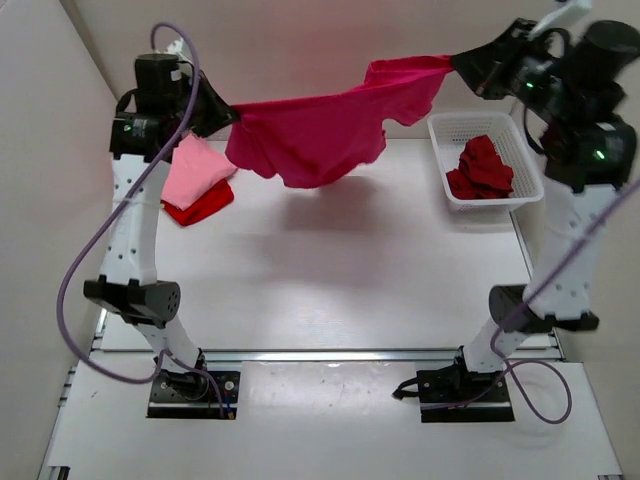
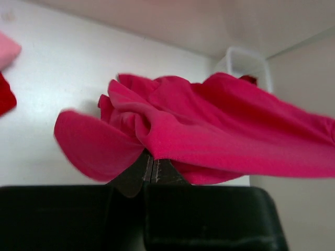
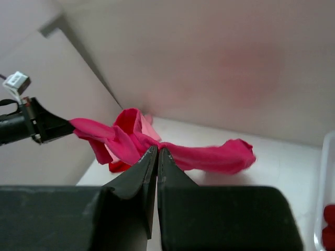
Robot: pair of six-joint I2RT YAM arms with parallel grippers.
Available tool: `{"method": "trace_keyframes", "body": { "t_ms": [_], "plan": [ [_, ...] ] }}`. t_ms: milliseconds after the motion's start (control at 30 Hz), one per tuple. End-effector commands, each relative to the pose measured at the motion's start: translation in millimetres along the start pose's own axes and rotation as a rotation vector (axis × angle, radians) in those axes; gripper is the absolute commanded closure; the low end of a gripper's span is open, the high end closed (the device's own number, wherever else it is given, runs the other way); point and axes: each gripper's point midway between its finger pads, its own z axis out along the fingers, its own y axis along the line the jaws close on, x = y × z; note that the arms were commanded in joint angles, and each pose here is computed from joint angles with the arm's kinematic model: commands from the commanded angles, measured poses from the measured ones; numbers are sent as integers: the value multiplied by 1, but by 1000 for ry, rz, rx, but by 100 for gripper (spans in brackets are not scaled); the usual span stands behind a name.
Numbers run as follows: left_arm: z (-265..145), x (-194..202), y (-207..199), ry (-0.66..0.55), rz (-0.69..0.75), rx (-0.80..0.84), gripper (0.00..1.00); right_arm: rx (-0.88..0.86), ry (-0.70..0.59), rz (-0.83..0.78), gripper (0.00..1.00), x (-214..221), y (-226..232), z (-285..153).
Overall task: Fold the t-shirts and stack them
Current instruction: Flatten out the crumpled T-shirt at the center of the board.
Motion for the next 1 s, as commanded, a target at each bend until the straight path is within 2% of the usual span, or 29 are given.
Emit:
{"method": "trace_keyframes", "body": {
  "t_ms": [0, 167, 300, 433, 533, 633, 700, 800, 833, 900, 967],
  "plan": [
    [-71, -45, -28, -206, 21, 46, 99, -73, -163, -106, 100, -44, 47, -54],
    [-97, -50, -35, -262, 41, 36, 99, -96, -242, -137, 100, -59, 78, -92],
    [-111, -49, -39, -290, 54, 26, 99, -51, -240, -140, 100, -53, 78, -96],
    [-99, -38, -29, -252, 54, -17, 99, -29, -220, -118, 100, -48, 67, -88],
    [-75, -36, -11, -216, 50, -74, 100, -2, -118, -62, 100, -26, 35, -49],
    [-20, -17, 22, -96, 23, -148, 100, 57, 22, -1, 100, 13, -19, 20],
    [28, -3, 56, -35, 26, -277, 100, 64, 123, 61, 100, 49, -67, 78],
    [86, 9, 94, 31, 3, -359, 100, 79, 193, 127, 100, 92, -122, 135],
    [91, 0, 96, 12, 2, -357, 99, 71, 217, 156, 100, 109, -135, 151],
    [126, -3, 114, 16, -44, -362, 93, 86, 222, 158, 100, 122, -155, 167],
    [135, -17, 119, -19, -59, -341, 80, 84, 217, 184, 100, 129, -166, 178]
  ]
}}
